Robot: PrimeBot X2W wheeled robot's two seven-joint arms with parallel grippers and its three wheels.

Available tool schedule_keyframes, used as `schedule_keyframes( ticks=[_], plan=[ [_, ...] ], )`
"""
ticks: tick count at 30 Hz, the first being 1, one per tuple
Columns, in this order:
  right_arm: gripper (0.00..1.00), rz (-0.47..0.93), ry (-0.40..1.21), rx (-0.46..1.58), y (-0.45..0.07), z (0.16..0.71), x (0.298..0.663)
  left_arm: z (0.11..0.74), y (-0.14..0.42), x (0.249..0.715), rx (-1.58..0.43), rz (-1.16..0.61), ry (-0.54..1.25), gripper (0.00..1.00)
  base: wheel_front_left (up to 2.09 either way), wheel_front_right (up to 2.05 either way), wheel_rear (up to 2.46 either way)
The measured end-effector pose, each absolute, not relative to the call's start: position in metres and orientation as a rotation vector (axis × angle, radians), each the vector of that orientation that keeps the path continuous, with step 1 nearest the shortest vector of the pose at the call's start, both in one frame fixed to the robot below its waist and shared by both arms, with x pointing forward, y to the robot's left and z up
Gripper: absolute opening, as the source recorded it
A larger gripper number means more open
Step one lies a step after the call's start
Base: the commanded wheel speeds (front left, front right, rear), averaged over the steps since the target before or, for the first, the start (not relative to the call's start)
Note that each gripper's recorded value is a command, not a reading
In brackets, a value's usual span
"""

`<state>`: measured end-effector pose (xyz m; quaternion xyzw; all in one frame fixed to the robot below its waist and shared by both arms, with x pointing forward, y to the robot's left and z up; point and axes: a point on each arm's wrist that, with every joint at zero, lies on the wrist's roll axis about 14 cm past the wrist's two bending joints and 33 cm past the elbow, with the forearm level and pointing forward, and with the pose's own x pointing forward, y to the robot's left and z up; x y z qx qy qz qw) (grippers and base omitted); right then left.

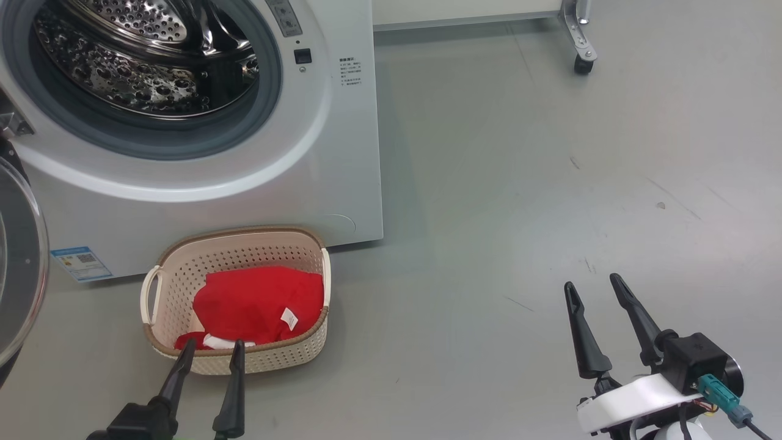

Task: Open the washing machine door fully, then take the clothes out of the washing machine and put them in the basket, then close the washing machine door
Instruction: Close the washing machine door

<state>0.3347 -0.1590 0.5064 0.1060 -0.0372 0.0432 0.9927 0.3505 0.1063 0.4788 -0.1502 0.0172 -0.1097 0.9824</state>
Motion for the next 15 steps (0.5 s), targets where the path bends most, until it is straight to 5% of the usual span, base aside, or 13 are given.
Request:
schedule_keyframes(
  ticks=[15],
  plan=[
    [1.0,0.089,-0.071,0.213,-0.1581,0.5055,0.3355,0.478,0.107,0.3504,-0.303,-0.22,0.037,1.0,0.0,0.0,0.0]
  ],
)
